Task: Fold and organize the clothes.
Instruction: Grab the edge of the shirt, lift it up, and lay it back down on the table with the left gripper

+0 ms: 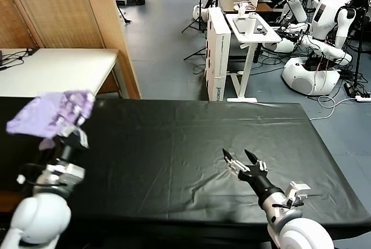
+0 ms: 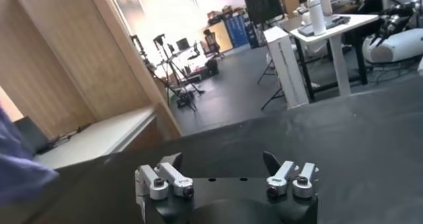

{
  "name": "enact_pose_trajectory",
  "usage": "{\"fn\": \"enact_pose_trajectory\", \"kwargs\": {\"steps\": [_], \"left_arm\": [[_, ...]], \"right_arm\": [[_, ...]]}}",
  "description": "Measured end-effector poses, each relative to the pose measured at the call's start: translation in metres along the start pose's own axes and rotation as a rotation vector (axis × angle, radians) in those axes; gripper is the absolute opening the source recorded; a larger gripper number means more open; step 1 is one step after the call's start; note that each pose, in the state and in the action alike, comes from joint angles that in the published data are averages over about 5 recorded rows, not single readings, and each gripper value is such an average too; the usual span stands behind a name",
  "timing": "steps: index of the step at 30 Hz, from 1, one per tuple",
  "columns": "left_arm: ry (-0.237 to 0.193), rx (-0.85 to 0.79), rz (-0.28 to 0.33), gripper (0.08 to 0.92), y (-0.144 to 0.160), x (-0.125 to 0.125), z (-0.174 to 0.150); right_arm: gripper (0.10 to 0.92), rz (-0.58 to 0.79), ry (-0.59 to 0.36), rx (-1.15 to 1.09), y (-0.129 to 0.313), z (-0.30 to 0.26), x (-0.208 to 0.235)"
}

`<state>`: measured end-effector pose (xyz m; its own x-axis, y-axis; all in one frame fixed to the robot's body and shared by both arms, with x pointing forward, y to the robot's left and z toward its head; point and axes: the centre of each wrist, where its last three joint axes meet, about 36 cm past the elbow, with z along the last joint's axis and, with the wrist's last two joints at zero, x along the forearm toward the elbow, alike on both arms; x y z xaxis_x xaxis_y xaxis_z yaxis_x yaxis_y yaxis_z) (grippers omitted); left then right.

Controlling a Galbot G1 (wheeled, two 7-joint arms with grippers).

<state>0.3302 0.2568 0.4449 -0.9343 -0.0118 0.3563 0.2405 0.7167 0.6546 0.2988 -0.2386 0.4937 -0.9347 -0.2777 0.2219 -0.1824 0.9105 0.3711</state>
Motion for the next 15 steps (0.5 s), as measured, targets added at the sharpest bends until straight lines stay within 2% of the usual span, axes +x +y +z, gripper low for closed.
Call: {"fn": "enact_pose_trajectory", "kwargs": {"steps": [4,8,11,15], "left_arm": [[0.055,0.128,0.146,0.180,-0.029,0.000,-0.009],[0.079,0.240,0.240,0.180,-0.038,-0.002,-0.019],[0.082,0.317,0.289,0.180,-0.040,-0.004,-0.026],[0.048,0.424,0.349,0.180,-0.042,-0.009,-0.034]], "right_arm": [[0.907,0.009,-0.004,0.004,-0.001,-0.002,0.002],[0.907,0.017,-0.008,0.010,-0.003,-0.004,0.003],[0.907,0.018,-0.008,0.010,-0.003,-0.004,0.003],[0.907,0.013,-0.006,0.008,-0.002,-0.003,0.001]]}}
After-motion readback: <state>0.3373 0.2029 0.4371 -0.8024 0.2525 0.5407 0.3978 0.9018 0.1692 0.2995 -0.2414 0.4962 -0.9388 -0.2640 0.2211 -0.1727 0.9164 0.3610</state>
